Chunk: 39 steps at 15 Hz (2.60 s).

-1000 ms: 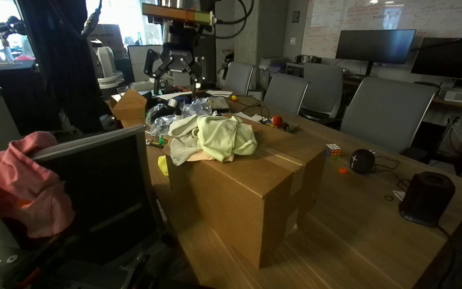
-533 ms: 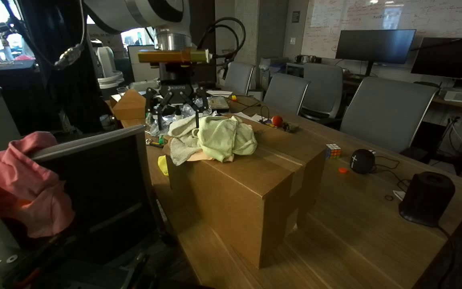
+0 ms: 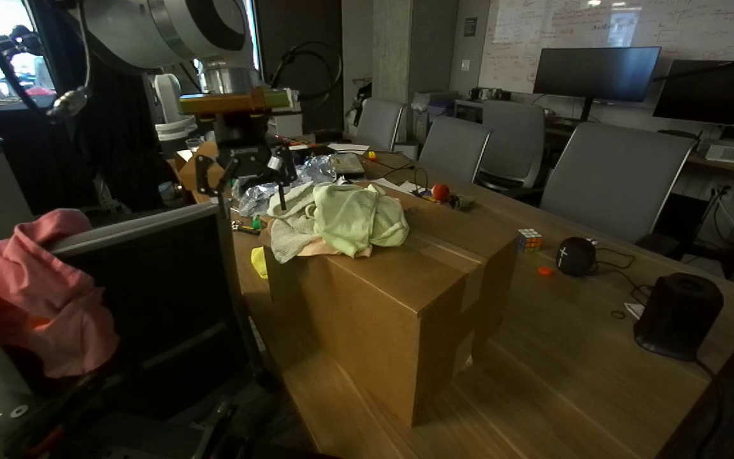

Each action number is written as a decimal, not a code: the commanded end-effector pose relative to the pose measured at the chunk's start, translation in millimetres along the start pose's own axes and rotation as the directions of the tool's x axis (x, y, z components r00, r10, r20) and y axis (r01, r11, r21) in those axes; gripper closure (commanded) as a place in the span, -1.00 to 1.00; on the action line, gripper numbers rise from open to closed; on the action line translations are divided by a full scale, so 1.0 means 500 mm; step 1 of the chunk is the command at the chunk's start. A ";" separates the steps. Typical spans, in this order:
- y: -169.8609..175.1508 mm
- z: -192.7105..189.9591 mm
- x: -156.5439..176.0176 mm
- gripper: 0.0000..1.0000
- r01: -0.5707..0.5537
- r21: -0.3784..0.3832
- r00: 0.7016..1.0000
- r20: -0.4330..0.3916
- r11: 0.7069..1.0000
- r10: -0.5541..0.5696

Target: Move the shirts from the chair and put them on top of the box.

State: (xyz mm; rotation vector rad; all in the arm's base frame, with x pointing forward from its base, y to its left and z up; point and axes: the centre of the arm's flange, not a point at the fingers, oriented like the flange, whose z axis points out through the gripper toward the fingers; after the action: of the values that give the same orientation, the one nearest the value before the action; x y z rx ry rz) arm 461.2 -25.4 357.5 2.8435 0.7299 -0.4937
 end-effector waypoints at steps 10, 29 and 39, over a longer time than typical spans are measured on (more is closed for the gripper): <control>-0.164 -0.045 0.000 -1.00 0.164 -0.011 0.982 0.099 0.986 -0.162; -0.398 -0.007 0.016 -1.00 0.148 0.057 0.980 0.125 0.987 -0.154; -0.421 -0.014 0.000 -1.00 0.144 0.142 0.972 0.167 0.979 -0.167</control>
State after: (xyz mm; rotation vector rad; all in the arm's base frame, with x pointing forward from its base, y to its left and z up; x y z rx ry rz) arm 368.6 153.4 338.5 2.7963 0.9159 -0.8239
